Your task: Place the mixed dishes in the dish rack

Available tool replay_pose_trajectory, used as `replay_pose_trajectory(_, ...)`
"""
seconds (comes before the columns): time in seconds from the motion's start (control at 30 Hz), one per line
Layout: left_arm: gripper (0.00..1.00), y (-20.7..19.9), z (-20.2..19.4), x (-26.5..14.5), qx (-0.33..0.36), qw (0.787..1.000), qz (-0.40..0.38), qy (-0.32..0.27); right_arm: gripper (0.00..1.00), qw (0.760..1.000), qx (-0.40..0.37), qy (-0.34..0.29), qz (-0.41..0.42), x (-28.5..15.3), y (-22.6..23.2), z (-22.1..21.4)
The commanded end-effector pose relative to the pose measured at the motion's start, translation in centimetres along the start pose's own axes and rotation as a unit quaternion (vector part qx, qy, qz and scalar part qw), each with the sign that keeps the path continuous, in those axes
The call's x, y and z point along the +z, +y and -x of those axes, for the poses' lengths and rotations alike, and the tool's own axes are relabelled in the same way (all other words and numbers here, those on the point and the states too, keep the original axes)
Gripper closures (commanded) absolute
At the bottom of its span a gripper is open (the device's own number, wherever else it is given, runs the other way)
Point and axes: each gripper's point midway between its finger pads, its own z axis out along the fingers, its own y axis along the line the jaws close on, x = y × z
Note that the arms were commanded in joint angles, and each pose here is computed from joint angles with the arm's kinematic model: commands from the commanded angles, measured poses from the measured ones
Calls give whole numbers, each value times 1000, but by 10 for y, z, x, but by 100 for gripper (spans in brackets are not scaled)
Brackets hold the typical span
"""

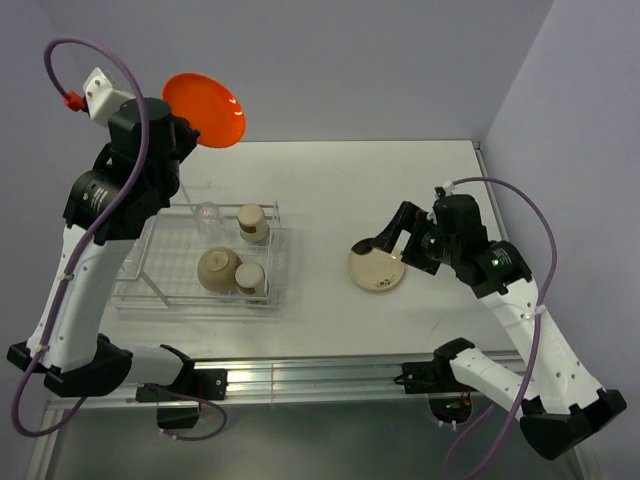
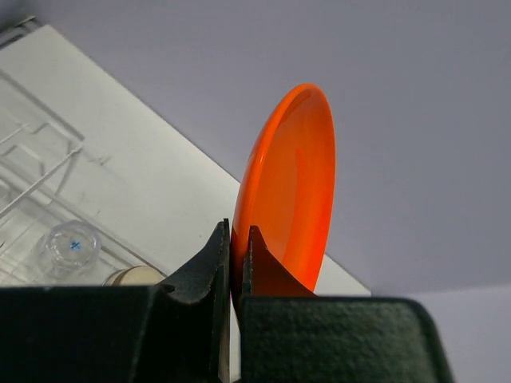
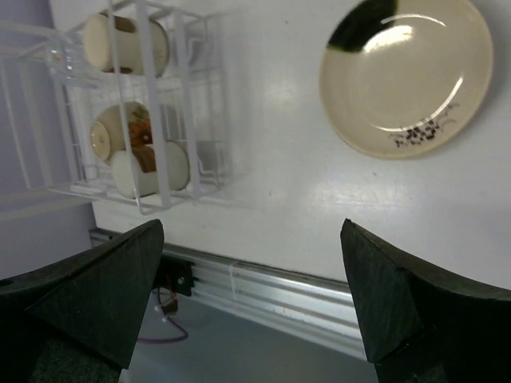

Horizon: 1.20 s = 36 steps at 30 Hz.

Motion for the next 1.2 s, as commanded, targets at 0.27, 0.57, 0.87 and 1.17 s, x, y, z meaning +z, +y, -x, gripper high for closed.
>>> replay_pose_trajectory(0.27, 100, 107, 6, -29, -165, 963, 208, -55, 1, 989, -8, 69, -129, -32, -53, -38)
replay_pose_trajectory(0.57, 100, 142, 42, -43, -163, 953, 239, -85, 1, 985, -42, 99, -135, -18, -70, -54)
replay_pose_trajectory(0.87, 100, 101, 86, -28, 25, 984, 129, -116, 1, 980, -72, 123, -139, -11, -71, -56)
replay_pose_trajectory(1.17, 100, 153, 89, -29, -17, 955, 264, -133, 1, 974, -84, 125, -171, -11, -82, -56)
